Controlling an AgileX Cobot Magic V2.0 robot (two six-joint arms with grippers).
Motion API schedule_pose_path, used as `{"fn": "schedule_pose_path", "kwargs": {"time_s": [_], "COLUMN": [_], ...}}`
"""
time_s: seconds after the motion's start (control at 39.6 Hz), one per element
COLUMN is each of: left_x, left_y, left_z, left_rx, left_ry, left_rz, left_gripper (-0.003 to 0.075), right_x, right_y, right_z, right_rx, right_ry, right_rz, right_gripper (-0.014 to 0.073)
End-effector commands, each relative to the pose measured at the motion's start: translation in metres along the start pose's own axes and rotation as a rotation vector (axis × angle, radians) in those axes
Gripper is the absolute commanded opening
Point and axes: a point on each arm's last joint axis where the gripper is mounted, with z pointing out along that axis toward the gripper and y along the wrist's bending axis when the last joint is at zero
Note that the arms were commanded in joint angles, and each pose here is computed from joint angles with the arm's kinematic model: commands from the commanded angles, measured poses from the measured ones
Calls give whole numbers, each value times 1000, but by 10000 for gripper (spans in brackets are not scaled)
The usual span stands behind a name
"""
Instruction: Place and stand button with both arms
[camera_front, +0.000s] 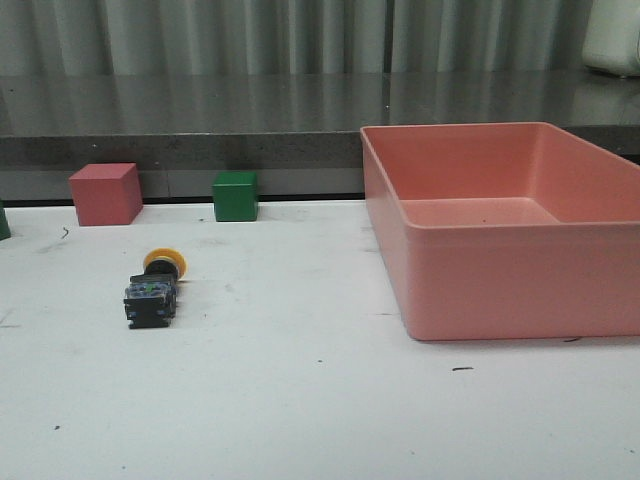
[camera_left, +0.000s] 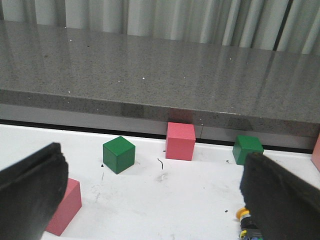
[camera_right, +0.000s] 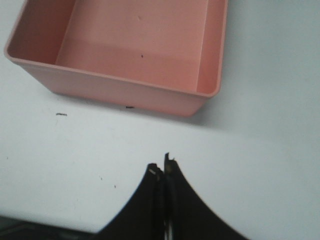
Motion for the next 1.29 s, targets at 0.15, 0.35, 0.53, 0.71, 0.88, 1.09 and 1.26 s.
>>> {"fn": "schedule_pose_path", "kwargs": {"time_s": [0.15,0.35,0.53,0.71,0.88,1.09,1.26], "left_x": [-19,-19,-19,-20,-30,-40,-39], "left_y": [-2,-2,-2,-2,-14,-55,-101], "left_z": [-1,-1,-1,9,43,86,130], "left_rx": [10,10,10,14,83,259,359], "left_ry": [-106,-106,-108,-74,37,205,414], "left_rz": [-14,-14,-14,-13,-17,31,100], "left_gripper": [671,672,671,671,672,672,672], "right_x": [51,69,72,72,72,72,72], "right_y": [-1,1,1,1,1,1,1], "right_z": [-9,-20,-23,-22,-22,-22,-22], "right_rx": [-6,-22,-24,-23,-23,-23,-23], "right_ry": [-450,-736,-764,-762,-760,-758,-758], "right_rz": [-25,-25,-25,-25,-25,-25,-25], "right_gripper": [-62,-62,-62,-62,-62,-62,-62]}}
